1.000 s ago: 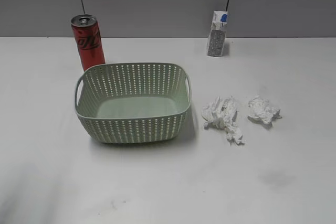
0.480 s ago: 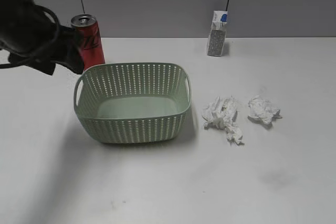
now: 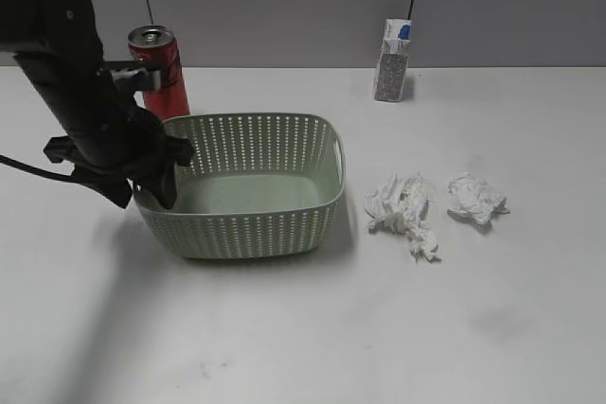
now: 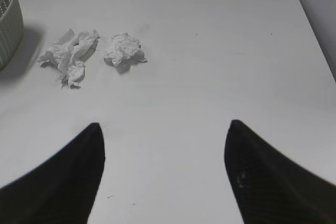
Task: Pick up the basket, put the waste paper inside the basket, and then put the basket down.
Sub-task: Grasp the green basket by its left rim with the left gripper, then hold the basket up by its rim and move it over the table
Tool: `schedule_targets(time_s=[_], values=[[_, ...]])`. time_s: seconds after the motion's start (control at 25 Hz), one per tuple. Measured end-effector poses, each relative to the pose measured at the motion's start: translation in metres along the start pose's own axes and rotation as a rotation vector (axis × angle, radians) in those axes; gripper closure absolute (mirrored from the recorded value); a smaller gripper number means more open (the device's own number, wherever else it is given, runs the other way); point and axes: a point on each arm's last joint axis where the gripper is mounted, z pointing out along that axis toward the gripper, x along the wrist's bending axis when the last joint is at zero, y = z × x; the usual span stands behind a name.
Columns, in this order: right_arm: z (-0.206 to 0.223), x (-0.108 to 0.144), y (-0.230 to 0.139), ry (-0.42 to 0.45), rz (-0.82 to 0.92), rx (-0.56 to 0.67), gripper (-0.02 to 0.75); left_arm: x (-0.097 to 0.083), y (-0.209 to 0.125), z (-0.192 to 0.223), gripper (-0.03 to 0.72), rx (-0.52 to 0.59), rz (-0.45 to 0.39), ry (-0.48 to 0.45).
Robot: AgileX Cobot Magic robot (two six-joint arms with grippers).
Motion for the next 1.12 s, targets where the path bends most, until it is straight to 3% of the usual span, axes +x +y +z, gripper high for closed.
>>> schedule_targets(time_s=[0.12, 0.36, 0.64, 0.8, 0.92, 1.12], values=[[0.000, 0.000, 0.000, 0.000, 0.000, 0.000, 0.199, 0.001, 0.000, 0.008, 0.316, 0.018, -0.003, 0.003], [0.000, 0.000, 0.000, 0.000, 0.000, 0.000, 0.199, 0.001, 0.001, 0.006, 0.672, -0.002, -0.008, 0.003], [-0.001, 0.000, 0.011, 0.003, 0.003, -0.022, 0.211, -0.005, -0.004, -0.049, 0.689, -0.108, 0.020, -0.004], [0.015, 0.004, 0.034, 0.044, 0.042, 0.003, 0.241, -0.008, -0.017, -0.087, 0.689, -0.200, -0.025, -0.021], [0.045, 0.006, 0.049, 0.074, 0.065, 0.129, 0.248, -0.006, -0.036, -0.098, 0.689, -0.242, -0.072, -0.031], [0.109, 0.009, 0.071, 0.108, 0.057, 0.343, 0.250, 0.001, -0.068, -0.086, 0.689, -0.188, -0.107, -0.020]])
